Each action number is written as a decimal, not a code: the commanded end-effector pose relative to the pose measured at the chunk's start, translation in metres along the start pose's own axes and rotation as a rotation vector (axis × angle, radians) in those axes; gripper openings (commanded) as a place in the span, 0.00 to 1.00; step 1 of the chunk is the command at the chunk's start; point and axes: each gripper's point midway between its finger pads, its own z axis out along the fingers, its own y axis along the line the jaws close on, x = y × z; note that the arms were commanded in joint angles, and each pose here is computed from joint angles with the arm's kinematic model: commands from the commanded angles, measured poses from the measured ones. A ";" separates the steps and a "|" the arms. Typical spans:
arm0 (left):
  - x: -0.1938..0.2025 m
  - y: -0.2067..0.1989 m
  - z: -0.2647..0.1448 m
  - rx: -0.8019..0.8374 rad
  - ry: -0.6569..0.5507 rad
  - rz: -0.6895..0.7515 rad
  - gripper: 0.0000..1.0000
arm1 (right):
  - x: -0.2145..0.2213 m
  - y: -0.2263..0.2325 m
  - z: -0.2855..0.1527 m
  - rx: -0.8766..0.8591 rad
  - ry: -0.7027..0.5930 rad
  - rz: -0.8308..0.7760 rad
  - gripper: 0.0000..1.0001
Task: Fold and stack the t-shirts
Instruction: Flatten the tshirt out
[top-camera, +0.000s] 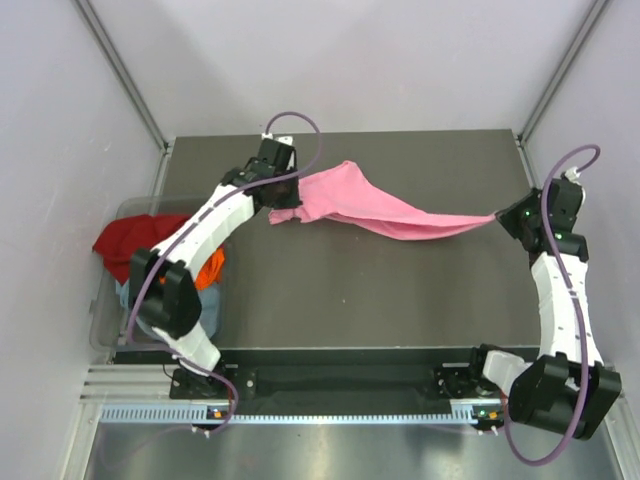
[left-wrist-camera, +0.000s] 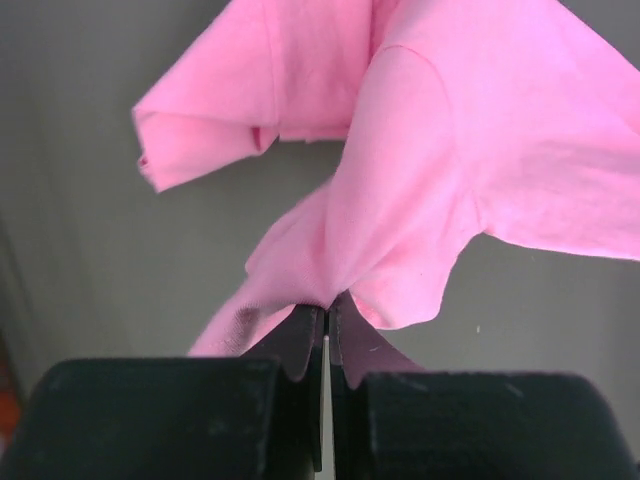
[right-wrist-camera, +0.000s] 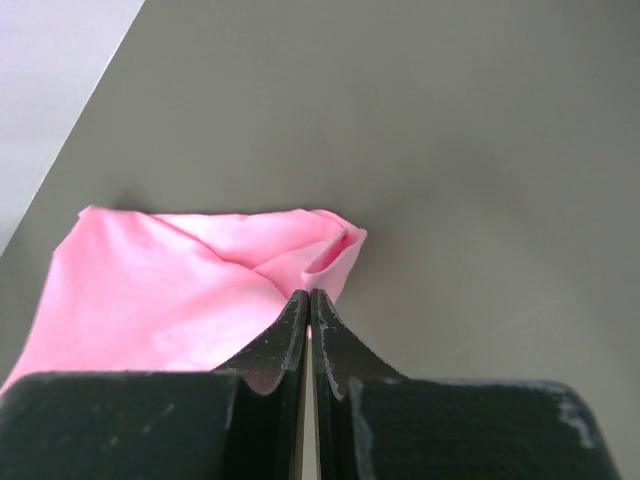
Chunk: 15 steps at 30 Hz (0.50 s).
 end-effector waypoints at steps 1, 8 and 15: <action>0.025 0.017 -0.041 -0.023 0.087 0.082 0.00 | -0.022 0.011 -0.026 -0.015 -0.071 -0.019 0.00; 0.062 0.026 -0.048 -0.029 0.238 0.112 0.00 | -0.001 0.021 -0.048 -0.132 -0.047 -0.035 0.00; 0.122 0.027 -0.010 0.018 0.432 0.075 0.00 | 0.061 0.004 -0.043 -0.185 0.083 -0.031 0.00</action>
